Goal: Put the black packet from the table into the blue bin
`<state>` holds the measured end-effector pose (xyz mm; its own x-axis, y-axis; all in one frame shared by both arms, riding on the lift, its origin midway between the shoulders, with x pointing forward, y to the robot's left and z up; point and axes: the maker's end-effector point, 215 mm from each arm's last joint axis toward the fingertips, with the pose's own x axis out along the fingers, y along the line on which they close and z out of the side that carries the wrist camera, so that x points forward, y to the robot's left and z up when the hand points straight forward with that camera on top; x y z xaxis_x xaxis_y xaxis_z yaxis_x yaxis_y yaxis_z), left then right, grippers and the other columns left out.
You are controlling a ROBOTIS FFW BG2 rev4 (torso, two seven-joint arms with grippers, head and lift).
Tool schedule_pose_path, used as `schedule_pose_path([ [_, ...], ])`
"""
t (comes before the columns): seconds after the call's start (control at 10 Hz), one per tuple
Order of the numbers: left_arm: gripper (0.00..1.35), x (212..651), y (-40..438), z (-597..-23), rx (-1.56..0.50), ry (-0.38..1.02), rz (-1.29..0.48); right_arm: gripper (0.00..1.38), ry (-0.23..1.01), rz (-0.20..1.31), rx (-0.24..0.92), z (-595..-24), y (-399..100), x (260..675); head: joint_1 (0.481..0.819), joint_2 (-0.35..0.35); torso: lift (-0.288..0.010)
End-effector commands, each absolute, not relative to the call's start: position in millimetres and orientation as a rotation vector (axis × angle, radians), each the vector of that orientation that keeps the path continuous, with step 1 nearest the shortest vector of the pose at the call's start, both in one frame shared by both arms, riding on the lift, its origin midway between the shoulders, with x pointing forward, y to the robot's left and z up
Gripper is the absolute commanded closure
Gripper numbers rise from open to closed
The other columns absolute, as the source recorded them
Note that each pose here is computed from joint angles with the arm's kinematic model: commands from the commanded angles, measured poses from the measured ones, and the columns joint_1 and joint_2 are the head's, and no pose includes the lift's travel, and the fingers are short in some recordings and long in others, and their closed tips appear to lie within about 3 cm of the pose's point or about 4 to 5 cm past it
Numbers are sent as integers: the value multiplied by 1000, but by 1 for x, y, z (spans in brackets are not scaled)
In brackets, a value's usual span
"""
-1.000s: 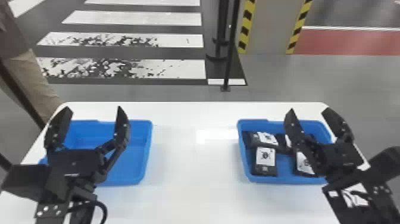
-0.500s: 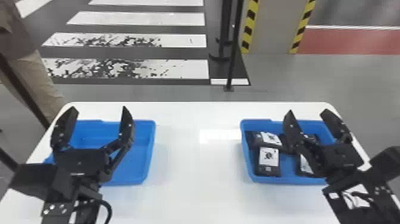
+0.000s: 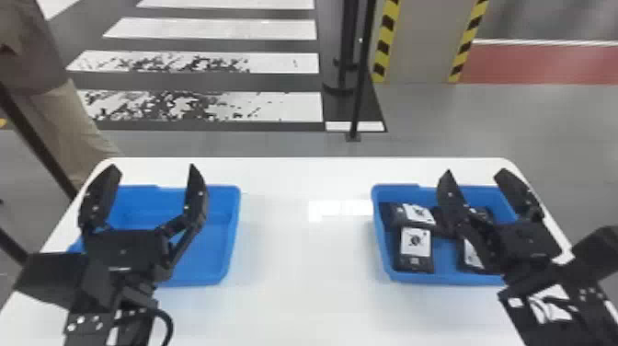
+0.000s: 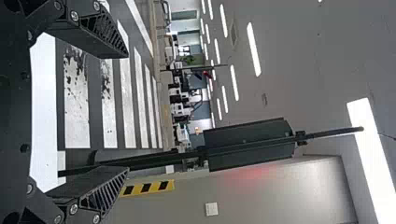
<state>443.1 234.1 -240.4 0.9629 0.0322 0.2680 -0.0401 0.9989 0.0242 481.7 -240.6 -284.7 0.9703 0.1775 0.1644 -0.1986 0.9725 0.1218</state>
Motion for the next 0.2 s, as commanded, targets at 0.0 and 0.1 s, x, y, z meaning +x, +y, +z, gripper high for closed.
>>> schedule_pose_path([
  [0.0,90,443,233,-240,29,-271,35,170,-156,192,140,-283,-240,481,695,-8,-110],
  [0.1,90,443,233,-240,27,-271,36,170,-158,192,142,-282,-240,481,695,-8,-110],
])
